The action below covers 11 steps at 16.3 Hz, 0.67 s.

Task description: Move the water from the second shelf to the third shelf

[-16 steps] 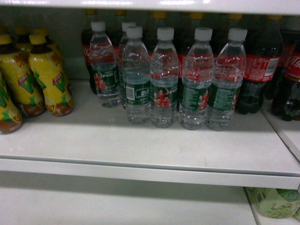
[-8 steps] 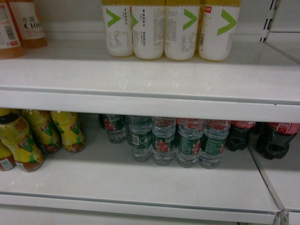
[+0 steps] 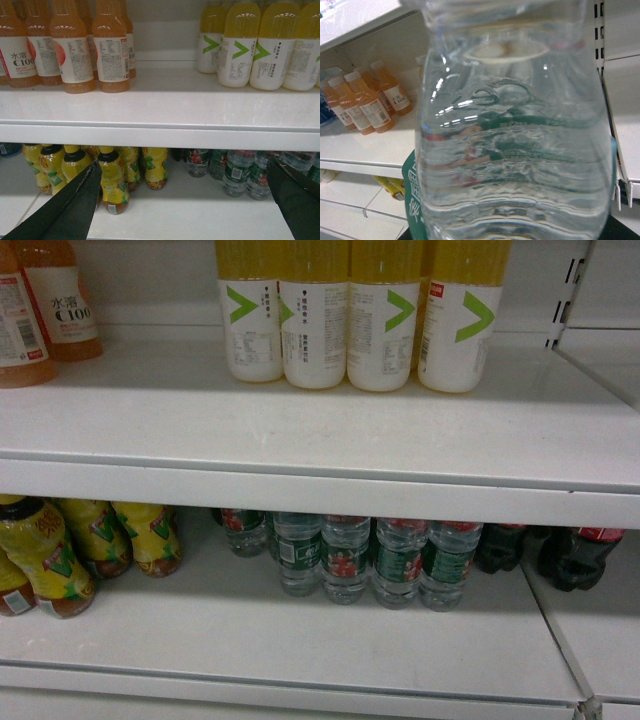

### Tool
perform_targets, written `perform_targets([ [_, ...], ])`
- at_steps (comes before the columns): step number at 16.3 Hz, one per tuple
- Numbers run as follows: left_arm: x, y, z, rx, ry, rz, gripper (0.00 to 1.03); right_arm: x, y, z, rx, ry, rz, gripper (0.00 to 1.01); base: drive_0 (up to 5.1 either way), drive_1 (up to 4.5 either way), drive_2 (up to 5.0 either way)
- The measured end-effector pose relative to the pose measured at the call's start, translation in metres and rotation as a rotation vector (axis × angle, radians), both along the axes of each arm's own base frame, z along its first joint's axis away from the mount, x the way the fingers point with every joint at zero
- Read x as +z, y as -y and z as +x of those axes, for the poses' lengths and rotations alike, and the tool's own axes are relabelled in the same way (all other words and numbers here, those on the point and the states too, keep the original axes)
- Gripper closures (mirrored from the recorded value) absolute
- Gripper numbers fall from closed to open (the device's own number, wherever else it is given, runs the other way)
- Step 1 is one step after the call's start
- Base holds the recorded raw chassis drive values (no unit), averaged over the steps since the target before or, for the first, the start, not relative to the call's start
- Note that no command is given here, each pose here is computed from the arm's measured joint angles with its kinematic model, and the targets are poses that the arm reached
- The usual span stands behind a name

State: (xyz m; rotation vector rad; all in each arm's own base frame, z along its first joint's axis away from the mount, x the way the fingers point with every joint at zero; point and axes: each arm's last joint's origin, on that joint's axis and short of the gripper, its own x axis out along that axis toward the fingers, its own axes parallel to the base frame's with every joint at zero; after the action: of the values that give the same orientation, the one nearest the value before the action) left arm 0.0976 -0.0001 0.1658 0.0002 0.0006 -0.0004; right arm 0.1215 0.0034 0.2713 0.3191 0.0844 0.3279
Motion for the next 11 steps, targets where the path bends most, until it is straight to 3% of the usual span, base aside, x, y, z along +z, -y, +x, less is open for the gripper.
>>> perform_targets([
  [3,-0.0001,0.0000,0.0000,0.000,-0.001,0.000,0.05,-0.0003,0.0002,0.0001,-0.006,-0.003,0.000,0.59,0.0,0.00,0.0],
  [11,-0.0001,0.0000,0.0000,0.000,-0.001,0.000,0.05,-0.0002,0.0001,0.0000,-0.003,-0.002,0.000,0.59,-4.4,1.50,3.2],
])
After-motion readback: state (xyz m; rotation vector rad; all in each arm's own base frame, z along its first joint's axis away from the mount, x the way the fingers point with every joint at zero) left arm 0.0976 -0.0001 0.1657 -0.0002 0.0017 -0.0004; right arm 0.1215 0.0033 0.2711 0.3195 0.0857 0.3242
